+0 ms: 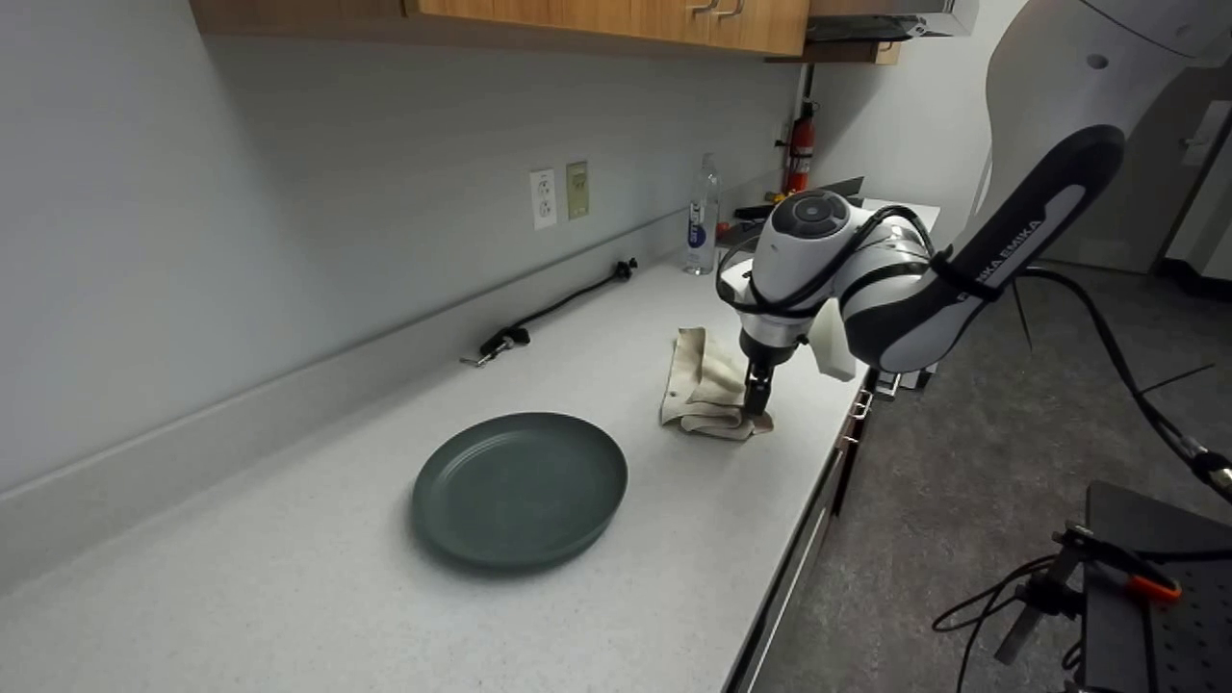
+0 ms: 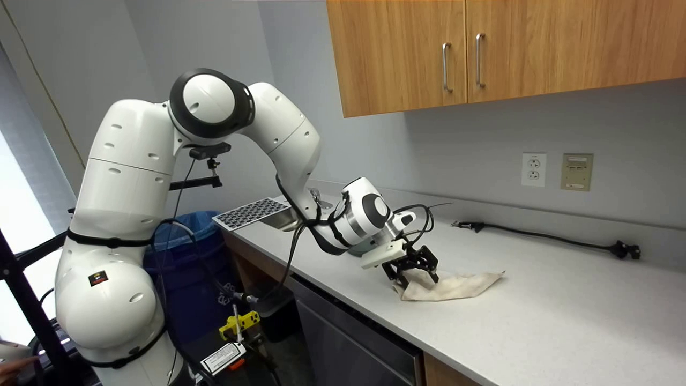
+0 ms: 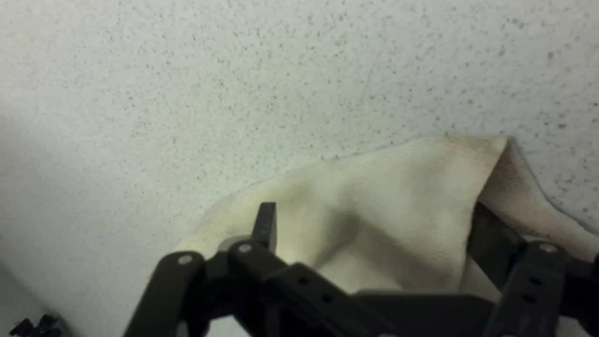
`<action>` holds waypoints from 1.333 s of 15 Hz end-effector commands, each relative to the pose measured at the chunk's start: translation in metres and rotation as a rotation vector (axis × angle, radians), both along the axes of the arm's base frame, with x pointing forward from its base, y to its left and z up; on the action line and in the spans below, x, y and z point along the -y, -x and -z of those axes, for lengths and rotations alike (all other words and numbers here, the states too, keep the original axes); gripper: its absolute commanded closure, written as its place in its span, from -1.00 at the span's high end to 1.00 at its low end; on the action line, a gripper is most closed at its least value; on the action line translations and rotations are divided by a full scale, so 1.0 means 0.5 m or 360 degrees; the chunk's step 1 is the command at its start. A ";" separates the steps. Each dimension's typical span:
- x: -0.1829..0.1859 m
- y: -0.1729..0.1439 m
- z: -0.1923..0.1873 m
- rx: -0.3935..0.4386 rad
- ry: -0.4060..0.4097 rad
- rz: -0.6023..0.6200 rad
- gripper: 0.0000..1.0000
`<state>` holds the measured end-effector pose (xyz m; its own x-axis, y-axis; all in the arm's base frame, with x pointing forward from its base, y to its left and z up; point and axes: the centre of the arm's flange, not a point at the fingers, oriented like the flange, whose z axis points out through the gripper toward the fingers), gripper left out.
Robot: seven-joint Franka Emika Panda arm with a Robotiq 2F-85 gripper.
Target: Unfold the cloth on the counter
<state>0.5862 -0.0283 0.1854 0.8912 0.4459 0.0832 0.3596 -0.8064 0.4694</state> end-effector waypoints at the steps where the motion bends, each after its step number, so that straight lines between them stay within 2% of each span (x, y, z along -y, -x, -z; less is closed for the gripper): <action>1: 0.002 0.003 -0.019 0.0009 0.0021 0.0003 0.65; 2: 0.001 0.003 -0.019 0.0009 0.0019 0.0003 0.41; 3: 0.001 0.003 -0.019 0.0007 0.0012 0.0007 0.39; 4: 0.001 0.002 -0.019 0.0009 0.0011 0.0009 0.25; 7: 0.004 0.003 -0.018 0.0004 0.0010 0.0016 -0.26; 12: 0.006 0.012 -0.016 -0.0007 0.0005 0.0041 -1.00; 14: 0.013 0.015 -0.014 -0.0023 -0.0033 0.0111 -1.00; 20: 0.081 0.070 0.006 -0.0103 -0.0242 0.0599 -0.99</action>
